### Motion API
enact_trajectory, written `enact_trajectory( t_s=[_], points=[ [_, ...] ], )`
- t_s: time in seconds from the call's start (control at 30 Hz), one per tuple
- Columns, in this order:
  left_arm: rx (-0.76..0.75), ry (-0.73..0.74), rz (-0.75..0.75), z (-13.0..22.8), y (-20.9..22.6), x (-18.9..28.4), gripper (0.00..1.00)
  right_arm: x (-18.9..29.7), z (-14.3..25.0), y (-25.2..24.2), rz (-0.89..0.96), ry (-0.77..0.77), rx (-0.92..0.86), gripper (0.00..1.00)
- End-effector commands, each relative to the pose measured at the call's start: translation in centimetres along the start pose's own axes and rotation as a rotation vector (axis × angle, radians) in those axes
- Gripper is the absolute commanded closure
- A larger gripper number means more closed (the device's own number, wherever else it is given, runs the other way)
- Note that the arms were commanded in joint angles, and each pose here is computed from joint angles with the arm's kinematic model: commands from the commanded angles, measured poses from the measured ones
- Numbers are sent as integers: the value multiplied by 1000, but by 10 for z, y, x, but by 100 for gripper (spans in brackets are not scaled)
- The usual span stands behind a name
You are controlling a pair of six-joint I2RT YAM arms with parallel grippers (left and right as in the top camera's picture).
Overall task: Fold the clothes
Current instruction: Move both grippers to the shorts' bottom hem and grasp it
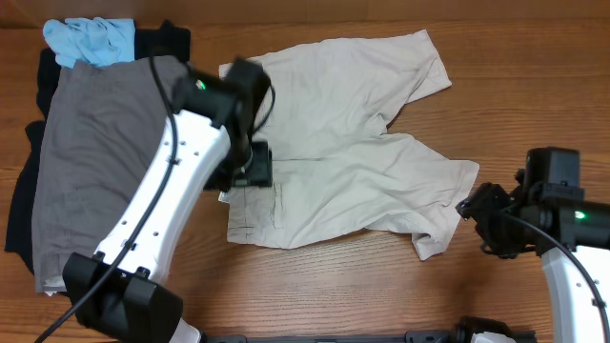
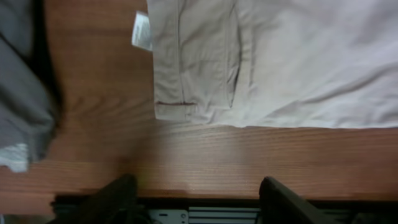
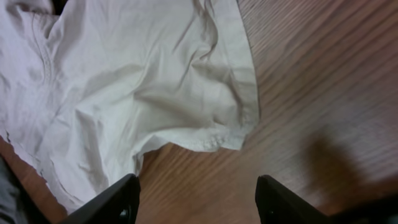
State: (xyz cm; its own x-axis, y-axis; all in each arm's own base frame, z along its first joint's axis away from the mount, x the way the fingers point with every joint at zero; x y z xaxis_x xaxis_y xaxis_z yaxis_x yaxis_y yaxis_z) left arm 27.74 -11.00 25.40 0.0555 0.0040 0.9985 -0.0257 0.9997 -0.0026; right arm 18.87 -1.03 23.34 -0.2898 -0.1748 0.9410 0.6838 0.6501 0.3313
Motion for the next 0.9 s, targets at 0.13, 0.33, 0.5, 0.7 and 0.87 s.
enact_trajectory(
  t_s=[0.13,0.33,0.5,0.7,0.87],
  points=[
    [291,51,-6,41,12,-73,37,-19,3,2,-61,39,-34,35],
    [463,85,24,56,16,-134,37,-27,-2,3,-45,57,-44,35],
    [496,51,47,56,19,-156,38,-34,-6,5,-30,74,-61,35],
    [532,-34,2,48,24,-159,37,-39,-10,7,-31,73,-65,35],
    [607,-111,-76,45,34,-163,39,-39,-11,8,-34,69,-67,35]
  ],
)
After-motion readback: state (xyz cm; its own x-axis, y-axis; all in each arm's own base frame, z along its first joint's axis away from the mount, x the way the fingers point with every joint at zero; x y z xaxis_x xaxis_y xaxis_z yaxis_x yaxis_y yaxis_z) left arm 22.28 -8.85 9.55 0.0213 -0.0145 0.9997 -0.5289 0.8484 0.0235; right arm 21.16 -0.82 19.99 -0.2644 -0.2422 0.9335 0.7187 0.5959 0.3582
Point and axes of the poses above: each gripper's point midway between its finger pads, its own x axis back along the fingers, its own y axis along the line the jaws close on, z = x × y, the point moved 8 cm from there along x, back along the fingers, and after that the axes turned 3 degrees about -x, right-handed, at the moved point
